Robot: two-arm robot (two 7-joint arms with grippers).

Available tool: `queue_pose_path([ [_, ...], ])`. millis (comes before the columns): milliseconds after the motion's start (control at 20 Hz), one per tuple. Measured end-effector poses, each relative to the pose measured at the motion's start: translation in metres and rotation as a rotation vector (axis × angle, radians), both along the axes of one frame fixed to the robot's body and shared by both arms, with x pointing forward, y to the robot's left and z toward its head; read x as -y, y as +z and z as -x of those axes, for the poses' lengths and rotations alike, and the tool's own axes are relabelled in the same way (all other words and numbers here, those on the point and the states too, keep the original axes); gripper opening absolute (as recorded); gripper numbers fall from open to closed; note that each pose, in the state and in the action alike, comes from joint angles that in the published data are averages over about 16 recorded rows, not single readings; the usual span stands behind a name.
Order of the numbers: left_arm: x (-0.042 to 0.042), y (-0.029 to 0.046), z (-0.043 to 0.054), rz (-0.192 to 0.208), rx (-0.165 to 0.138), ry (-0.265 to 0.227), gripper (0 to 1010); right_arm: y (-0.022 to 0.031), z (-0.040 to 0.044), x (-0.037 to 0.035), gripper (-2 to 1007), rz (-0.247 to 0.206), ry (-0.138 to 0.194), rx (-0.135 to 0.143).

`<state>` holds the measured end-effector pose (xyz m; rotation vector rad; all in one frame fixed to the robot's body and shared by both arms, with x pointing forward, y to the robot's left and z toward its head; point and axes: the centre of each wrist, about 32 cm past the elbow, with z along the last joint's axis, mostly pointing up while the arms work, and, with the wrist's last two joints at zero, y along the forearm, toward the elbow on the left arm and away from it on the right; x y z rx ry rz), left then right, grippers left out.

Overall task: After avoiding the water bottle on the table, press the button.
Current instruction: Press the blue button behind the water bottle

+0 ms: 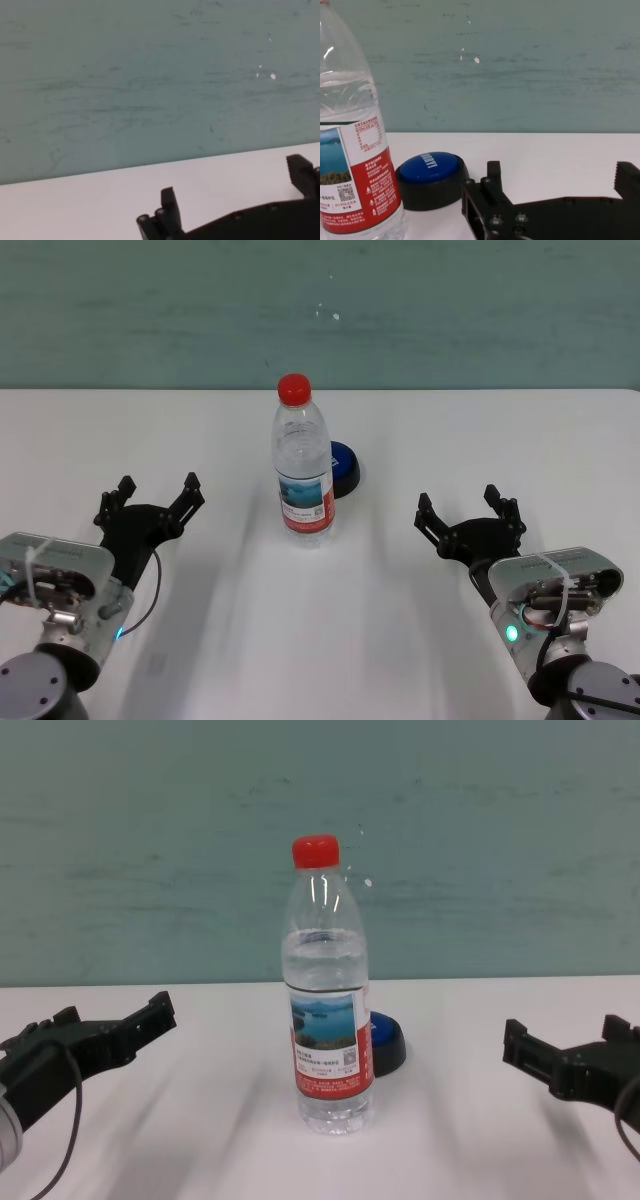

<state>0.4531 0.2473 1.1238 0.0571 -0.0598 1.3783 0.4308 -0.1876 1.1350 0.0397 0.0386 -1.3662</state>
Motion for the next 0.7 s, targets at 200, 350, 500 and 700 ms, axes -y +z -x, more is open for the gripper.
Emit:
queue_pose_path([
  [200,0.0,0.0,0.0,0.0,0.0,0.0,1010,0.0,0.0,0.0,1004,0.0,0.0,0.0],
  [350,0.0,0.0,0.0,0.0,0.0,0.0,1010,0.0,0.0,0.0,1004,0.0,0.0,0.0],
  [500,0.0,0.0,0.0,0.0,0.0,0.0,1010,0.0,0.0,0.0,1004,0.0,0.0,0.0],
  [700,0.0,0.0,0.0,0.0,0.0,0.0,1010,0.0,0.0,0.0,1004,0.0,0.0,0.0],
])
